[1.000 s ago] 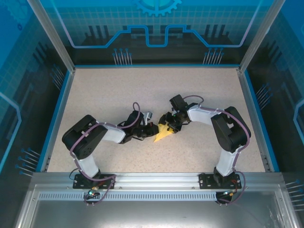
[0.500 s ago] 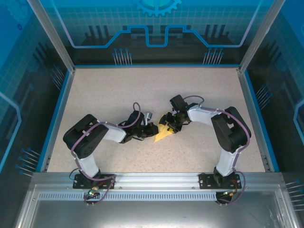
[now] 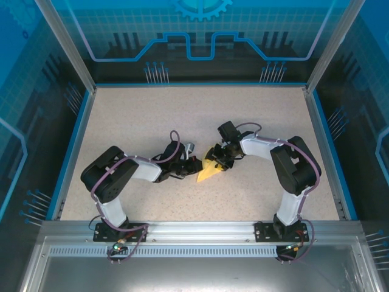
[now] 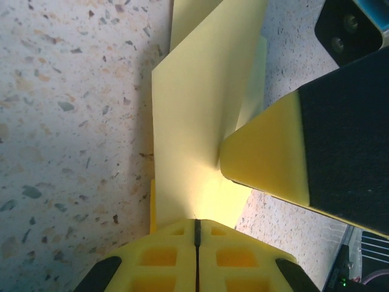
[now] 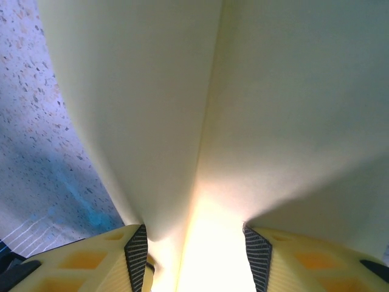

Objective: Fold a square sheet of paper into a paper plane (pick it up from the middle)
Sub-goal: Fourth fold the wing at the center of the table.

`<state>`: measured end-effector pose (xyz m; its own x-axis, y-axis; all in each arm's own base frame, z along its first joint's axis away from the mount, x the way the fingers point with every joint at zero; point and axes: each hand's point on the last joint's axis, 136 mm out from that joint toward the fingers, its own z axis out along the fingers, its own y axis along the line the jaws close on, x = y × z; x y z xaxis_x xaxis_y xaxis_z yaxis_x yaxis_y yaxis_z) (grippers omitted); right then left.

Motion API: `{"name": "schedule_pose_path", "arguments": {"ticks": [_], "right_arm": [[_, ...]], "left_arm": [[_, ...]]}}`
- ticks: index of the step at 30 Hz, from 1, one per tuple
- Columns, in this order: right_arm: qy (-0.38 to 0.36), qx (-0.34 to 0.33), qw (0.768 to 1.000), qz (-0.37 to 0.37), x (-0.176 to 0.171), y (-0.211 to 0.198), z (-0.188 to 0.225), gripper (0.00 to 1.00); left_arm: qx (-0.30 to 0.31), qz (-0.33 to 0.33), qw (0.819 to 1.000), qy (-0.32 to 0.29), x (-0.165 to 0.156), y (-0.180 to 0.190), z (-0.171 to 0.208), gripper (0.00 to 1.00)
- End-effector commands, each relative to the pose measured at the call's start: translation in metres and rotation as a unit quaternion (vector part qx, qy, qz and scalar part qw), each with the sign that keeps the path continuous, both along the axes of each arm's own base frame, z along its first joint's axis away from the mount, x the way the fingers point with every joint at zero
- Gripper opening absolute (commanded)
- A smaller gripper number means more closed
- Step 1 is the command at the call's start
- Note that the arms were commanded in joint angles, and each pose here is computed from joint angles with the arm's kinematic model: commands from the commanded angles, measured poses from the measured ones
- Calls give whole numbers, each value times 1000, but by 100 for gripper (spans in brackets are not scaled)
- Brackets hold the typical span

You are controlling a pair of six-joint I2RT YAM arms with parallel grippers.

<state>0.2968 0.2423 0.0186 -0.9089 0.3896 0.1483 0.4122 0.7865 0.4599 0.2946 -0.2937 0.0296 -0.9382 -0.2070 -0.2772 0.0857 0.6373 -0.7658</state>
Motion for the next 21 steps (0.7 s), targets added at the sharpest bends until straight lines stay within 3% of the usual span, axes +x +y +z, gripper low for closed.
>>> {"name": "schedule_pose_path", "arguments": {"ticks": [1,21], "right_arm": [[78,-76,994,-20,-29,-33,-34,50],[99,-92,990,-29,-36,-38,-42,41]], "left_arm": [[12,-6,1000,-8,5,1,-3,7],[8,5,1000,-25,11,4,10,7]]}}
